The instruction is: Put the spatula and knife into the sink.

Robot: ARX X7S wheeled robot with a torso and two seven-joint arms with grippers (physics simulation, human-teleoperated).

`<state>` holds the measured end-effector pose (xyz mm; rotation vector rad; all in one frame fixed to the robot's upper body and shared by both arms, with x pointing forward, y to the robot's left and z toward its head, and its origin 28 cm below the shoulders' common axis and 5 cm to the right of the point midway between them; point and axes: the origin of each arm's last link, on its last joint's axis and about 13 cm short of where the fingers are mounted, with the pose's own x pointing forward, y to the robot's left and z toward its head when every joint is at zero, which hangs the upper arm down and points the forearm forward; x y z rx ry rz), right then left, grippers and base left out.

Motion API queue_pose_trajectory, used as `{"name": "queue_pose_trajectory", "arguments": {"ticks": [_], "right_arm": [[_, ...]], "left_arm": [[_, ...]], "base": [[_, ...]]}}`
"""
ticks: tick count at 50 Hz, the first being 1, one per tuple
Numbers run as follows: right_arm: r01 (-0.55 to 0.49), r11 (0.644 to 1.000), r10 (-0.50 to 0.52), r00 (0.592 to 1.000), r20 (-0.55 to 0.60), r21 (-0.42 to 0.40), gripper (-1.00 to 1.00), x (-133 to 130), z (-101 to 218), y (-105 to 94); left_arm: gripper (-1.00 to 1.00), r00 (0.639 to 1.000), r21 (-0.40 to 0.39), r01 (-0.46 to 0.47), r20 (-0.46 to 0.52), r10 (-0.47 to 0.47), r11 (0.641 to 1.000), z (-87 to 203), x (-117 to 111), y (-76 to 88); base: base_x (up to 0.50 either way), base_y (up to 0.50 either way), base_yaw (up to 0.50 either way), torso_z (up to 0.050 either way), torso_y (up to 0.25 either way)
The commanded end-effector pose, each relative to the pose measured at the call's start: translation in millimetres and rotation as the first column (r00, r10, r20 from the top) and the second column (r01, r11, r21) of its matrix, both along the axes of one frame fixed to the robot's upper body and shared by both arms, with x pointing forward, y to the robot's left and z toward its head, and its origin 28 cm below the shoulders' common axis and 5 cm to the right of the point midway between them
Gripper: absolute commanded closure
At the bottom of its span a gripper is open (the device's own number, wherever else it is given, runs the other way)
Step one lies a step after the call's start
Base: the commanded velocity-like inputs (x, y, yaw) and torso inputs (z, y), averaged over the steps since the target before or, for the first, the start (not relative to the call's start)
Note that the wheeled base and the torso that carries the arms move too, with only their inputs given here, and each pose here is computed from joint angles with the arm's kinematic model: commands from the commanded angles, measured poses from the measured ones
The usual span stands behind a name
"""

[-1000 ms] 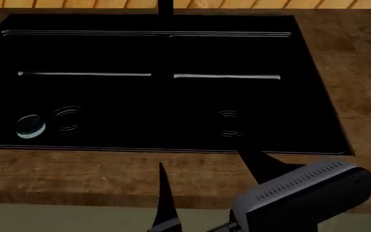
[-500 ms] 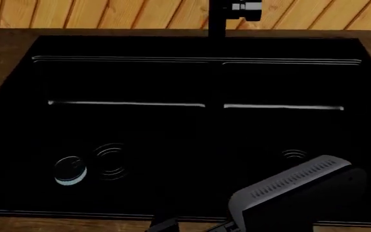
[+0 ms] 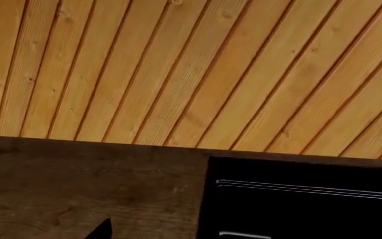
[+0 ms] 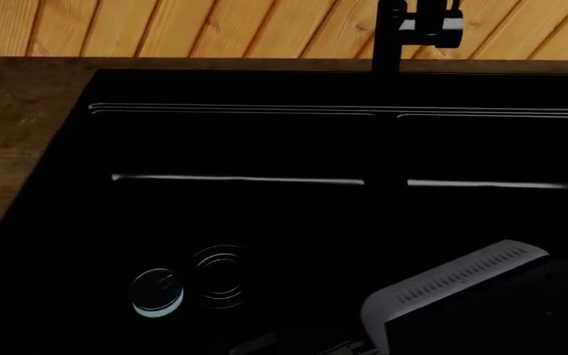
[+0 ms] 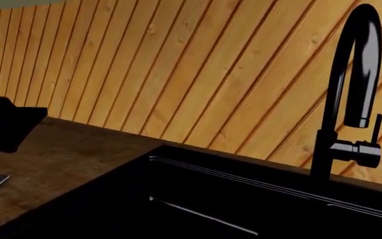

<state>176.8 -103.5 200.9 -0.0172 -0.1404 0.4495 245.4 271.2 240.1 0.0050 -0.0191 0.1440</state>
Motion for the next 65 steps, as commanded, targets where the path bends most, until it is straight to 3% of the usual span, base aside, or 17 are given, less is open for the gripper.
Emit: {"name": "queue_pose_trajectory", "arguments": {"ticks": [1, 22, 23, 25, 31, 35, 38, 44, 45, 46, 47, 49, 53, 54, 61, 63, 65], "right_arm": [[0.008, 0.999, -0.008, 1.000, 0.010, 0.033, -1.00, 2, 1, -1.9], [0.004, 0.999, -0.004, 1.000, 0.006, 0.037, -1.00, 4, -2, -2.2], [0.006, 0.999, -0.006, 1.000, -0.001, 0.051, -1.00, 1, -6, -3.6], [0.001, 0.999, -0.002, 1.000, 0.006, 0.038, -1.00, 4, -2, -2.1], [-0.003, 0.999, 0.003, 1.000, 0.006, 0.036, -1.00, 3, -2, -2.1], [-0.004, 0.999, 0.004, 1.000, 0.005, 0.036, -1.00, 3, -2, -2.4], [-0.001, 0.999, 0.001, 1.000, 0.003, 0.037, -1.00, 3, -3, -4.0], [0.002, 0.999, -0.002, 1.000, -0.004, 0.041, -1.00, 2, -6, -5.6], [0.004, 0.999, -0.004, 1.000, -0.003, 0.041, -1.00, 2, -6, -5.9], [0.004, 0.999, -0.003, 1.000, -0.003, 0.041, -1.00, 1, -6, -5.9], [0.003, 0.999, -0.003, 1.000, -0.004, 0.041, -1.00, 1, -7, -5.7], [0.001, 0.999, -0.001, 1.000, -0.004, 0.040, -1.00, 1, -8, -5.4], [0.005, 0.999, -0.004, 1.000, -0.011, 0.039, -1.00, 0, -9, -6.4], [0.005, 0.999, -0.004, 1.000, -0.011, 0.040, -1.00, -1, -9, -6.3], [0.012, 0.999, -0.011, 1.000, -0.013, 0.040, -1.00, -4, -10, -7.5], [0.013, 0.999, -0.012, 1.000, -0.014, 0.039, -1.00, -4, -10, -7.8], [0.012, 0.999, -0.011, 1.000, -0.013, 0.040, -1.00, -5, -10, -7.9]], "left_arm": [[-1.00, 1.000, -0.025, -0.010, -0.008, 0.010, 1.000, -1, 1, 0.4], [-1.00, 1.000, -0.022, -0.004, 0.000, 0.004, 1.000, -2, 2, -0.1], [-1.00, 0.969, 0.061, -0.029, 0.246, 0.014, 0.998, 13, 3, 0.4], [-1.00, 1.000, -0.013, -0.017, -0.007, 0.017, 1.000, -2, 1, -0.2], [-1.00, 0.998, -0.047, -0.062, -0.024, 0.061, 0.997, 1, 2, 0.9], [-1.00, 0.990, -0.102, -0.113, -0.091, 0.104, 0.988, 2, 9, 2.7], [-1.00, 0.938, -0.090, -0.305, -0.200, 0.283, 0.948, 8, 15, 33.2], [-1.00, 0.880, -0.035, -0.362, -0.341, 0.330, 0.931, 32, 15, 10.8], [-1.00, 0.835, 0.013, -0.448, -0.351, 0.424, 0.894, 37, 12, 16.7], [-1.00, 0.847, 0.002, -0.425, -0.350, 0.399, 0.905, 49, 5, 20.4], [-1.00, 0.868, -0.043, -0.332, -0.404, 0.287, 0.942, 50, 2, 7.2], [-1.00, 0.852, -0.077, -0.268, -0.484, 0.199, 0.960, 60, -6, 4.9], [-1.00, 0.802, -0.030, -0.323, -0.540, 0.257, 0.946, 69, -7, 8.3], [-1.00, 0.785, -0.057, -0.333, -0.569, 0.244, 0.941, 73, -7, 9.2], [-1.00, 0.702, -0.024, -0.372, -0.661, 0.265, 0.928, 86, -6, 11.0], [-1.00, 0.659, -0.024, -0.384, -0.707, 0.255, 0.923, 91, -4, 12.2], [-1.00, 0.651, -0.003, -0.389, -0.708, 0.273, 0.921, 95, -2, 13.4]], "base": [[0.00, 0.00, 0.00, 0.000, 0.000], [0.00, 0.00, 0.00, 0.000, 0.000], [0.00, 0.00, 0.00, 0.000, 0.000], [0.00, 0.00, 0.00, 0.000, 0.000], [0.00, 0.00, 0.00, 0.000, 0.000], [0.00, 0.00, 0.00, 0.000, 0.000], [0.00, 0.00, 0.00, 0.000, 0.000], [0.00, 0.00, 0.00, 0.000, 0.000], [0.00, 0.00, 0.00, 0.000, 0.000], [0.00, 0.00, 0.00, 0.000, 0.000], [0.00, 0.00, 0.00, 0.000, 0.000], [0.00, 0.00, 0.00, 0.000, 0.000], [0.00, 0.00, 0.00, 0.000, 0.000], [0.00, 0.00, 0.00, 0.000, 0.000], [0.00, 0.00, 0.00, 0.000, 0.000], [0.00, 0.00, 0.00, 0.000, 0.000], [0.00, 0.00, 0.00, 0.000, 0.000]]}}
